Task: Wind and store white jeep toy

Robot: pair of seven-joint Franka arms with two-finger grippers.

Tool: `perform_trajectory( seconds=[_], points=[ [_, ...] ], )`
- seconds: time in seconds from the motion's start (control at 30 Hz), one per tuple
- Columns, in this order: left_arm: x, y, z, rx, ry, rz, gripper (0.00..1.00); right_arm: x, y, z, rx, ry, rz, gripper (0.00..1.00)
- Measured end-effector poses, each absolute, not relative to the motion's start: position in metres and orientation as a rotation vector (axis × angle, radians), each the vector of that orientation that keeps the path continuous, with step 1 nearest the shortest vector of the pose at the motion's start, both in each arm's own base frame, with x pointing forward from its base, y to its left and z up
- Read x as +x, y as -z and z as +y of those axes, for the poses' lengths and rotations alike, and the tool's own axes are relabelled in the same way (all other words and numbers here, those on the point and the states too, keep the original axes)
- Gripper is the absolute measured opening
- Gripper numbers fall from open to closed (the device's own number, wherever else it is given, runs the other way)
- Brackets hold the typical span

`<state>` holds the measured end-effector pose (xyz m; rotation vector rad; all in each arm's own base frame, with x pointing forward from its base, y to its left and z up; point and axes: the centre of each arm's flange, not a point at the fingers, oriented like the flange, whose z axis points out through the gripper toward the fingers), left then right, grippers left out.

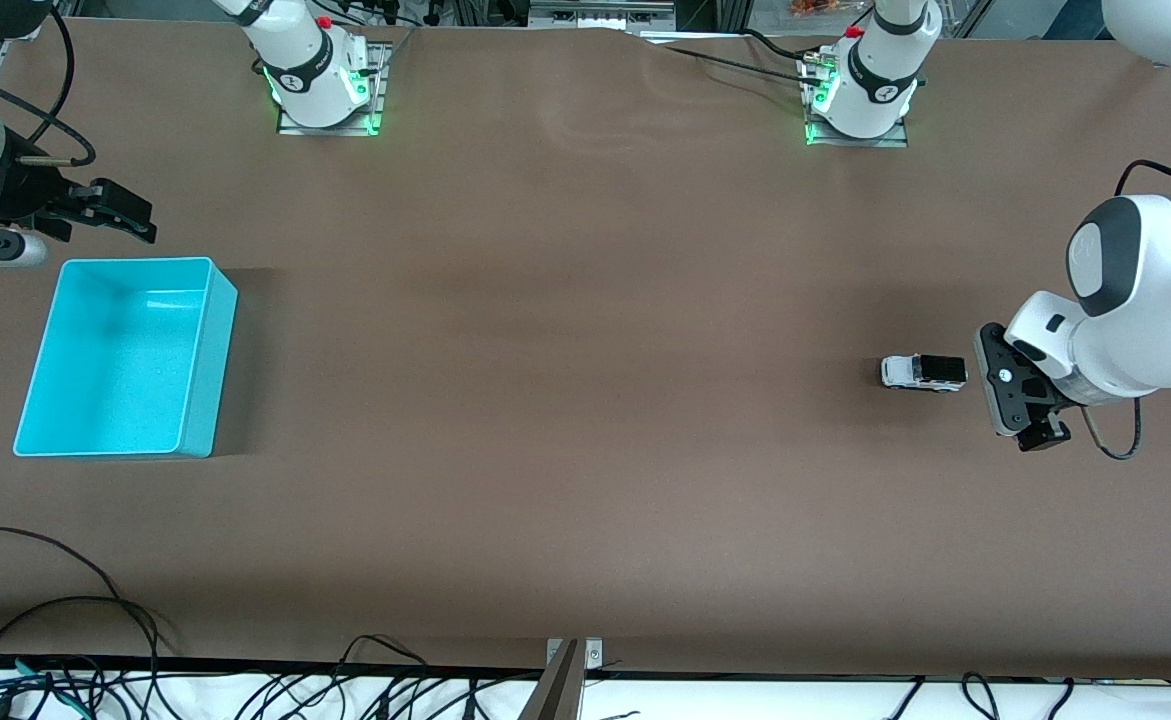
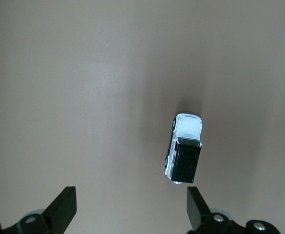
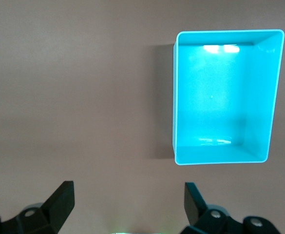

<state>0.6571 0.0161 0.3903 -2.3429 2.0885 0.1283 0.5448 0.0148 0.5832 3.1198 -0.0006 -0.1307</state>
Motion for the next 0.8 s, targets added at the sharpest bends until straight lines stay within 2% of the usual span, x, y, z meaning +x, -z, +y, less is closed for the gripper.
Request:
perform_trajectory(
  seconds=[0.57,0.8],
  points=[
    [0.647,-0.364,0.019,-2.367,-0.184,2.103,1.0,0.545,-0.583,0.015,3.12,0.131,-0.001,1.0],
    [0.623,-0.346,0.016,-2.336,-0.119,2.092,1.0,0.545,-0.583,0.015,3.12,0.131,-0.001,1.0]
  ],
)
